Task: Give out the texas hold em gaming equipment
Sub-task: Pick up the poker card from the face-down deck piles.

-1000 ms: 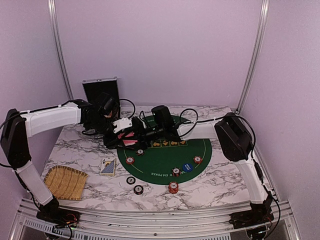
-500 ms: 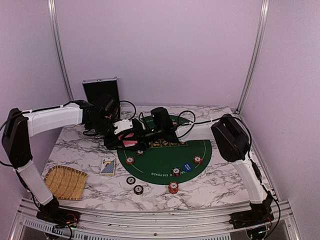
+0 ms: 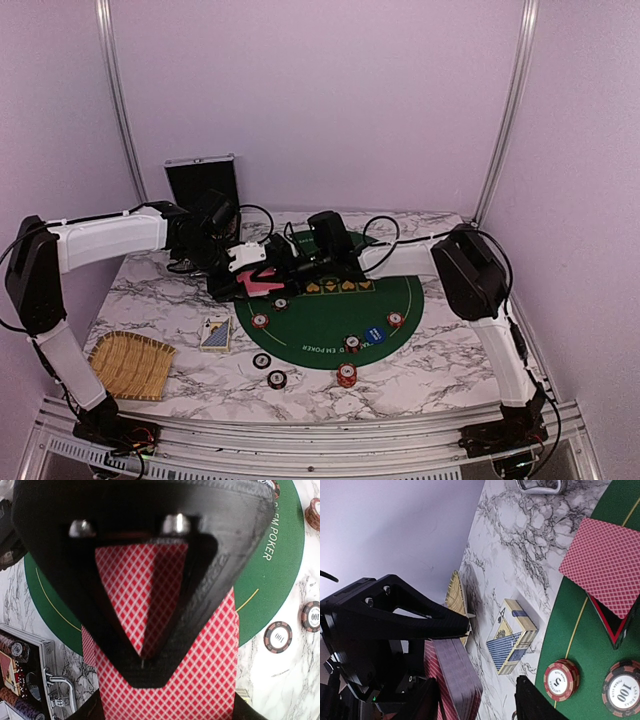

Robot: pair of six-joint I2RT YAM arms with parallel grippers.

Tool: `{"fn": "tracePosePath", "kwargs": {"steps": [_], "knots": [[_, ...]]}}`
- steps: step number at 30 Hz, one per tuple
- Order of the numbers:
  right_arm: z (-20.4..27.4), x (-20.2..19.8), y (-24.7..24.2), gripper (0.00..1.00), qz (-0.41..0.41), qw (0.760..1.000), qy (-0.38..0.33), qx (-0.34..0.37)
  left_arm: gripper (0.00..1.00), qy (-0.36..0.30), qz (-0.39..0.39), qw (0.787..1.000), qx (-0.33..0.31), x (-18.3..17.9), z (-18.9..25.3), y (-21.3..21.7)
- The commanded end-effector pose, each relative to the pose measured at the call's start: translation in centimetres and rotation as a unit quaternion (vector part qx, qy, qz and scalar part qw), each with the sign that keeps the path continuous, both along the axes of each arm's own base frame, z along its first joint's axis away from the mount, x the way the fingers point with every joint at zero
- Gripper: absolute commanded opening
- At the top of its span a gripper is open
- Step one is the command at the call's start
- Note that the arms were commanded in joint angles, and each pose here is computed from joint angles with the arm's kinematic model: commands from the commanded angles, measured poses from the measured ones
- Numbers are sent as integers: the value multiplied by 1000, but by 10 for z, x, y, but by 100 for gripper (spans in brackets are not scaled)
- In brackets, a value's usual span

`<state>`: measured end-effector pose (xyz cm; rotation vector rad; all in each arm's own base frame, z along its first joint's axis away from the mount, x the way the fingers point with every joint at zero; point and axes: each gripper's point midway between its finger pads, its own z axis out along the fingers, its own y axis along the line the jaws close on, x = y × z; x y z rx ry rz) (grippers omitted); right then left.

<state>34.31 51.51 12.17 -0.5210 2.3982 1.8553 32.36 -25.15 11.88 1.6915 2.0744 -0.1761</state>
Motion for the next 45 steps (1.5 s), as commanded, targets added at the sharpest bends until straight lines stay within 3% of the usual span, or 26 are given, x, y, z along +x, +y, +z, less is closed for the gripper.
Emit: {"fn": "tracePosePath", "kwargs": {"steps": [1, 6, 23, 26, 33, 45], "knots": [[-6, 4, -18, 48, -24, 999, 3, -34, 0, -20, -6, 1000, -18, 4, 15, -6], [6, 2, -21, 40, -24, 999, -3, -27, 0, -18, -6, 1000, -17, 3, 14, -6], [33, 2, -41, 42, -20, 1000, -11, -13, 0, -14, -5, 1000, -17, 1, 12, -5], [37, 2, -44, 35, -23, 1000, -8, -11, 0, -14, -6, 1000, -17, 1, 12, -5], [43, 5, -49, 5, -26, 999, -12, -21, 0, -13, -6, 1000, -17, 0, 12, -4], [43, 5, -93, 1, -39, 999, 0, -18, 0, -15, -6, 1000, -18, 1, 13, -5]]}}
